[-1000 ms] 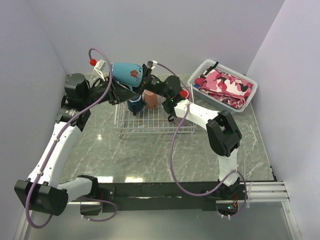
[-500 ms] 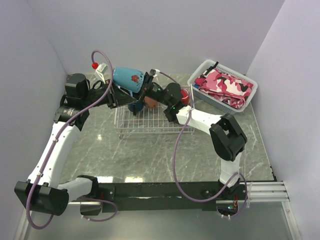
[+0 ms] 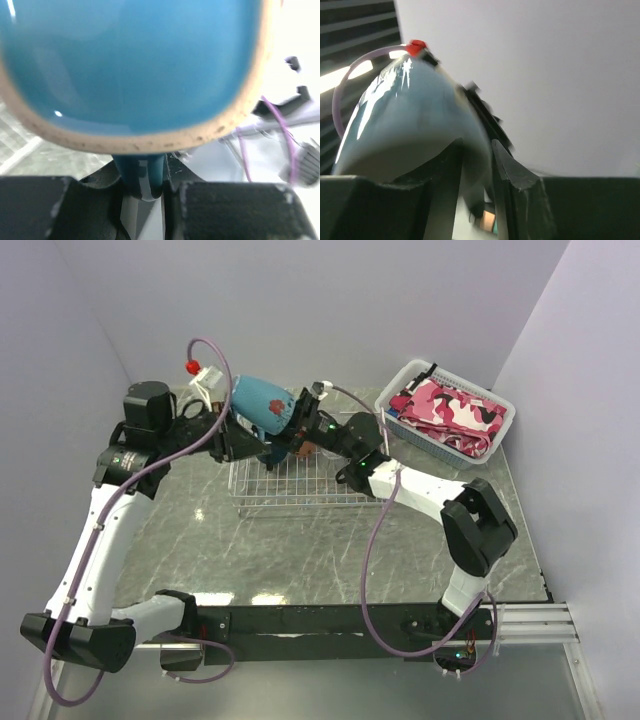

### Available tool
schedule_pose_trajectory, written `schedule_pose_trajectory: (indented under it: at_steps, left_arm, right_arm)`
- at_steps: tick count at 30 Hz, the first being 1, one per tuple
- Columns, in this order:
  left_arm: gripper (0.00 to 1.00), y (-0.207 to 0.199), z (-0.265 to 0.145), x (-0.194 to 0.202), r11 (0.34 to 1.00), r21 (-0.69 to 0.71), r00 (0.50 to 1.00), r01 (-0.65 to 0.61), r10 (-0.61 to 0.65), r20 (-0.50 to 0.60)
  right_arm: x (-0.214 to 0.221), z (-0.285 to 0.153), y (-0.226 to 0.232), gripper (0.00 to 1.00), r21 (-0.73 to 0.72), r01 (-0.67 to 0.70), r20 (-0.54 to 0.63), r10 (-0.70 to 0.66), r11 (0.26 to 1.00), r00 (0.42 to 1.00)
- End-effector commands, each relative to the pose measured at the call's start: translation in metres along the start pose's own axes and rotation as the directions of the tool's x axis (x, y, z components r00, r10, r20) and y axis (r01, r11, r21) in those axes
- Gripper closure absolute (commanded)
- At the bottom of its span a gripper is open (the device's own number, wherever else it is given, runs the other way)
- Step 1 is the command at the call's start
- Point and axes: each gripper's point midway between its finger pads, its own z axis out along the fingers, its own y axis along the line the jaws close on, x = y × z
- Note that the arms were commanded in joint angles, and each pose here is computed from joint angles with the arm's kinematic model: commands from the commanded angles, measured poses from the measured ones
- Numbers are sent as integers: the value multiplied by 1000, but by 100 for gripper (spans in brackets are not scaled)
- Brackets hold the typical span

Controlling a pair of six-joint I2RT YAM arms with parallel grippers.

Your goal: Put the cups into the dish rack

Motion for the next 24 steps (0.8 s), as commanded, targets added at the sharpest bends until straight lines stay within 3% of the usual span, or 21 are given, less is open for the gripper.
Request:
schedule_pose_trajectory:
  at_steps: [1, 4, 10, 15, 19, 20, 21, 23, 24]
  left_arm:
    - [99, -11, -38, -78, 930, -214, 901, -298, 348, 260]
    - [99, -13, -41, -83, 920, -228, 886, -318, 374, 275]
    - [99, -7, -36, -72, 913, -227, 889, -339, 390, 240]
    - [99, 45, -14, -23, 883, -276, 910, -380, 410, 58]
    - [99, 85, 5, 5, 867, -325, 923, -378, 382, -54]
    - [99, 90, 14, 14, 866, -318, 922, -385, 378, -87]
    - [99, 101, 23, 22, 859, -318, 916, -400, 377, -134]
    - [99, 113, 37, 34, 840, -323, 900, -436, 395, -187]
    - [99, 124, 45, 39, 826, -311, 880, -471, 416, -229]
  right_arm:
    - [13, -32, -11, 59, 88, 86, -129, -74, 992, 989]
    - [13, -38, -15, 42, 104, 81, -125, -67, 991, 990]
    - [13, -47, -16, 41, 129, 91, -131, -74, 987, 989]
    - [20, -71, 13, 38, 106, 185, -121, -172, 977, 978]
    - [50, -91, 61, 23, 132, 365, -152, -345, 922, 926]
    - [54, -93, 71, 19, 128, 459, -157, -439, 879, 885]
    - [53, -100, 66, 16, 199, 447, -145, -425, 872, 893]
    - [64, -113, 89, 11, 189, 533, -125, -518, 825, 846]
    - [65, -120, 88, 7, 219, 527, -118, -514, 821, 850]
